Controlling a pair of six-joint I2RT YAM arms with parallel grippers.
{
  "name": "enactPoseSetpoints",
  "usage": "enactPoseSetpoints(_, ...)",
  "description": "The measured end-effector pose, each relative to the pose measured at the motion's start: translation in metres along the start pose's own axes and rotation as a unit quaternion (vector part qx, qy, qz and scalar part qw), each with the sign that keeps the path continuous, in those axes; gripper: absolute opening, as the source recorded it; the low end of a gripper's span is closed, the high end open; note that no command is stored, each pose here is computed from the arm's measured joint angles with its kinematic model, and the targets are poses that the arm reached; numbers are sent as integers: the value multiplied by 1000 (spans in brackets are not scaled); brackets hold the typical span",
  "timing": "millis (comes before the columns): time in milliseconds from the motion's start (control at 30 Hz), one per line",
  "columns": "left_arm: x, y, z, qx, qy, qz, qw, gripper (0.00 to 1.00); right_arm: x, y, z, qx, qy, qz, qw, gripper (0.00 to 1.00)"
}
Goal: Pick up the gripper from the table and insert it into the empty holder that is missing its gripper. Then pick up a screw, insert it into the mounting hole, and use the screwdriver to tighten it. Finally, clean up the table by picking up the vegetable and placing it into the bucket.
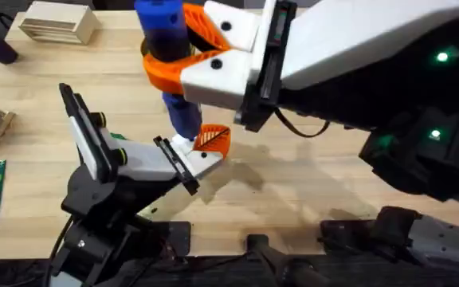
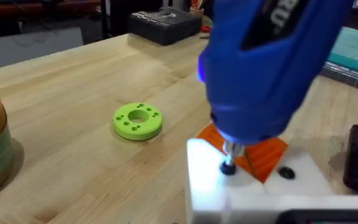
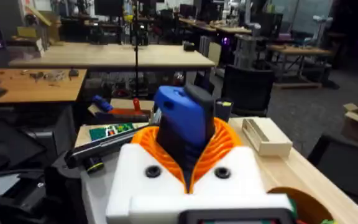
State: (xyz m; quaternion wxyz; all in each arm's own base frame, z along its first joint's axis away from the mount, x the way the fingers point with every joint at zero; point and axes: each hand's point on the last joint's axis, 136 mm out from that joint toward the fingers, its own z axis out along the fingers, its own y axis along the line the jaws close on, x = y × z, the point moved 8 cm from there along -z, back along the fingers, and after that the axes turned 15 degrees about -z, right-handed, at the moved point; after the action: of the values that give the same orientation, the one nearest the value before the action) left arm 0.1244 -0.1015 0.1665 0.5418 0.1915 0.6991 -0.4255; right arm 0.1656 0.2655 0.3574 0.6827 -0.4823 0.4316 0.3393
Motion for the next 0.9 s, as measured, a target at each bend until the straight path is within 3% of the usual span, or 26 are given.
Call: enactPoseSetpoints(900,0,0,0,0,0,0,1000,4,-4,-1,1,4,-13,-5,1000,31)
